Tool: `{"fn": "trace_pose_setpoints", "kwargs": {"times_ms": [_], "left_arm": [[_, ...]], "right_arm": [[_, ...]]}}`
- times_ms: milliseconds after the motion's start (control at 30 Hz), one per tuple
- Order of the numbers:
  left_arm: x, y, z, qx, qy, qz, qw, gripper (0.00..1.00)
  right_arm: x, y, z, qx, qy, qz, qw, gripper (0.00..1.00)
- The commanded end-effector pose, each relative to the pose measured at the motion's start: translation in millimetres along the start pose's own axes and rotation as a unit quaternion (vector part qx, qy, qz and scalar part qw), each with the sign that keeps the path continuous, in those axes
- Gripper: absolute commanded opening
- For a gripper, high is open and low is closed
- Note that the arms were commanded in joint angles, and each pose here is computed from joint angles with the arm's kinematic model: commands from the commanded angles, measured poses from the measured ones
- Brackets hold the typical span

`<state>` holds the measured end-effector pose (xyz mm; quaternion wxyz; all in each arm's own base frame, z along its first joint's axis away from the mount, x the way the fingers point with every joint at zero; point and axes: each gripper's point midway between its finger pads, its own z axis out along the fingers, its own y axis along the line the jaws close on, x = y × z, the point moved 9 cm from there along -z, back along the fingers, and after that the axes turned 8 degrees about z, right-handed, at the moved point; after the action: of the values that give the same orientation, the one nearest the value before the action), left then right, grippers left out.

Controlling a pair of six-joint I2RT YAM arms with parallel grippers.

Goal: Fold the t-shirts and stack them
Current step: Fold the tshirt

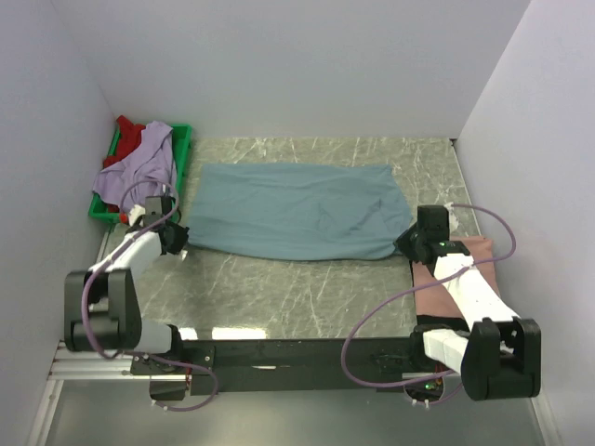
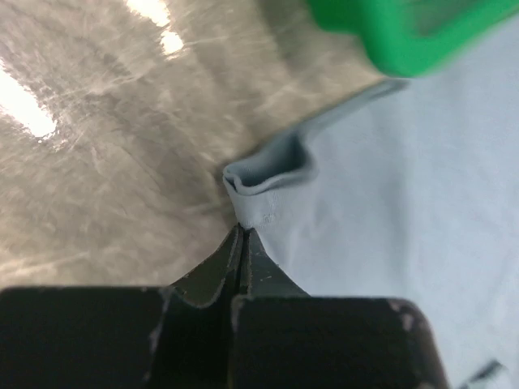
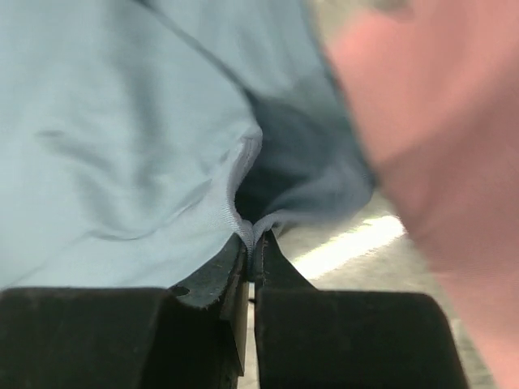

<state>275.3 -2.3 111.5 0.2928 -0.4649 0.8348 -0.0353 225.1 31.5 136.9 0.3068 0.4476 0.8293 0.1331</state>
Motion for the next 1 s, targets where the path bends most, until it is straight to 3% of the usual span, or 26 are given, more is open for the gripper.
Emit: {"fn": "trace_pose_setpoints", "kwargs": {"times_ms": [0, 300, 533, 733, 833, 967], "left_arm": [[-37, -23, -50, 0.059, -0.075, 0.001, 0.995, 0.00], [-70, -22, -155, 0.140, -0.164, 0.002, 0.976, 0.01], [-88, -26, -251, 0.253, -0.231, -0.015, 0.939, 0.00], [-119, -47, -332, 0.334, -0.284, -0.025, 0.899, 0.00], [-132, -61, -349, 0.360, -0.295, -0.029, 0.885, 0.01], [-148, -84, -343, 0.372, -0.298, -0.030, 0.879, 0.00]], "right_arm": [[-27, 32, -35, -0.067, -0.049, -0.017, 0.996, 0.00], [-55, 64, -131, -0.161, -0.097, -0.043, 0.981, 0.00], [-76, 81, -235, -0.243, -0.167, -0.053, 0.954, 0.00], [-93, 99, -295, -0.298, -0.213, -0.057, 0.929, 0.00], [-102, 114, -304, -0.321, -0.219, -0.064, 0.919, 0.00], [-118, 145, -298, -0.351, -0.222, -0.069, 0.907, 0.00]]}}
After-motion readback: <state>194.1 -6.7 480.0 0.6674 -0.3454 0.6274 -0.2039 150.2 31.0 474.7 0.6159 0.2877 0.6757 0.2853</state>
